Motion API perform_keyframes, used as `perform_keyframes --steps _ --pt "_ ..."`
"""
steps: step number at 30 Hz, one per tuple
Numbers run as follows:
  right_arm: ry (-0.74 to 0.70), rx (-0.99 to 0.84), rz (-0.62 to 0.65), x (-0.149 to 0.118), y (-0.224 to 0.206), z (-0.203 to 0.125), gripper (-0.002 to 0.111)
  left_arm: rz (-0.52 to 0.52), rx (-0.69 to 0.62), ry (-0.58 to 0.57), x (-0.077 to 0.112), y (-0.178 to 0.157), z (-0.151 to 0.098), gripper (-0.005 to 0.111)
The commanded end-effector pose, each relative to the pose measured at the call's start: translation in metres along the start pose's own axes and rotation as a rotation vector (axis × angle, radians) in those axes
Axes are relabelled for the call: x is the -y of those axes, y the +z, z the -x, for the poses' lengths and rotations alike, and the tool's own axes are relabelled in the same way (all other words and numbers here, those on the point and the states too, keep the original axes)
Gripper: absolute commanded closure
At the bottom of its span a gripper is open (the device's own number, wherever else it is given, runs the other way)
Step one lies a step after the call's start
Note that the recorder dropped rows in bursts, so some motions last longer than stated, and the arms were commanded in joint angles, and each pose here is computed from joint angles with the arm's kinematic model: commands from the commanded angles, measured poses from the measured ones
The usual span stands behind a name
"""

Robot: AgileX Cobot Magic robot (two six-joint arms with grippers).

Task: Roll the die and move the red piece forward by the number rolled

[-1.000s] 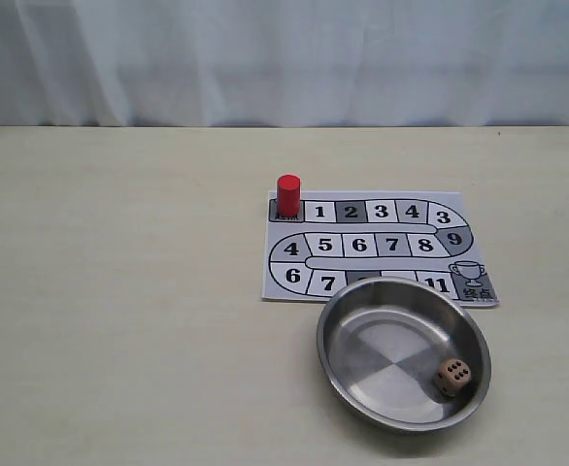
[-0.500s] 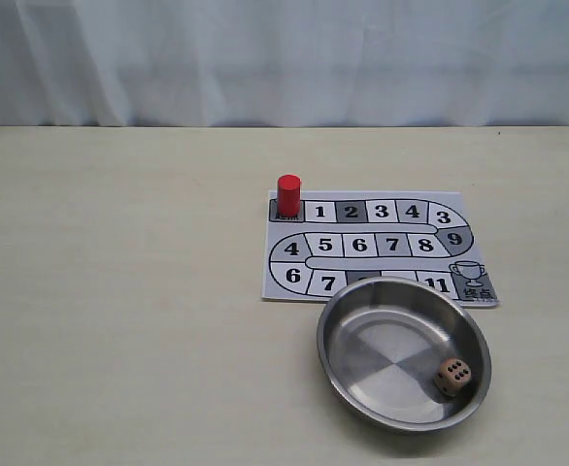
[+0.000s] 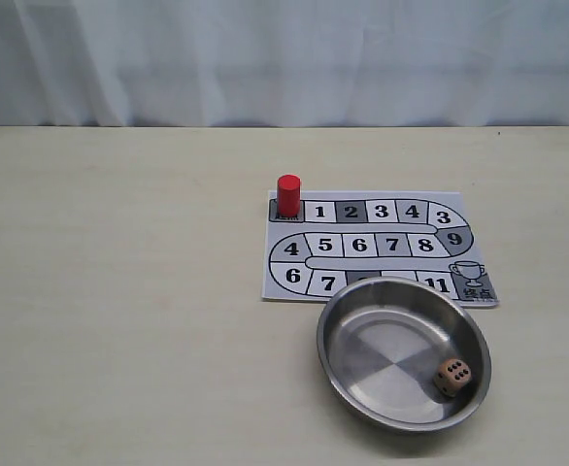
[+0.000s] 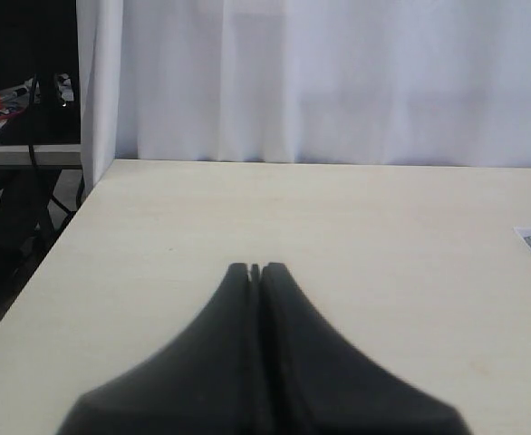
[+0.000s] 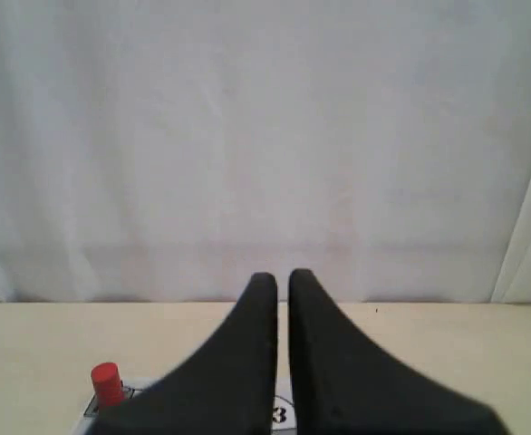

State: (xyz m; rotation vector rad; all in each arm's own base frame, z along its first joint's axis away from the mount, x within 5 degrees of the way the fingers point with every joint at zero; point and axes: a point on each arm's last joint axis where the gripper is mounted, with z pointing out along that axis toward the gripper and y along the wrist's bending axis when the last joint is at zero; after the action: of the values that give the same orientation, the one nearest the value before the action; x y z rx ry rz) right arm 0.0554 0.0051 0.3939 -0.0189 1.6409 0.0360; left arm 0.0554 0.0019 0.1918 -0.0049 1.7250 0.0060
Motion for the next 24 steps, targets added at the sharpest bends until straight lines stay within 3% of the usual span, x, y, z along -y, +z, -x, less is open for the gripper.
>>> perform_keyframes --steps 1,4,8,15,24 --pt "-0.002 -0.134 0.009 0.002 0.03 0.013 0.103 -0.012 0.011 -0.005 0.001 0.0 0.001 0.107" --pt "-0.065 -0.258 0.028 0.004 0.06 0.014 0.083 -0.012 0.011 -0.005 0.001 0.0 0.001 0.107" --pt "-0.029 -0.331 0.057 0.003 0.083 0.008 0.062 -0.012 0.011 -0.005 0.001 0.0 0.001 0.107" --pt "-0.239 -0.574 0.321 -0.023 0.111 -0.021 0.061 -0.012 0.011 -0.005 0.001 0.0 0.001 0.107" --pt "-0.443 -0.749 0.5 -0.059 0.134 -0.05 0.049 -0.012 0.011 -0.005 0.001 0.0 0.001 0.107"
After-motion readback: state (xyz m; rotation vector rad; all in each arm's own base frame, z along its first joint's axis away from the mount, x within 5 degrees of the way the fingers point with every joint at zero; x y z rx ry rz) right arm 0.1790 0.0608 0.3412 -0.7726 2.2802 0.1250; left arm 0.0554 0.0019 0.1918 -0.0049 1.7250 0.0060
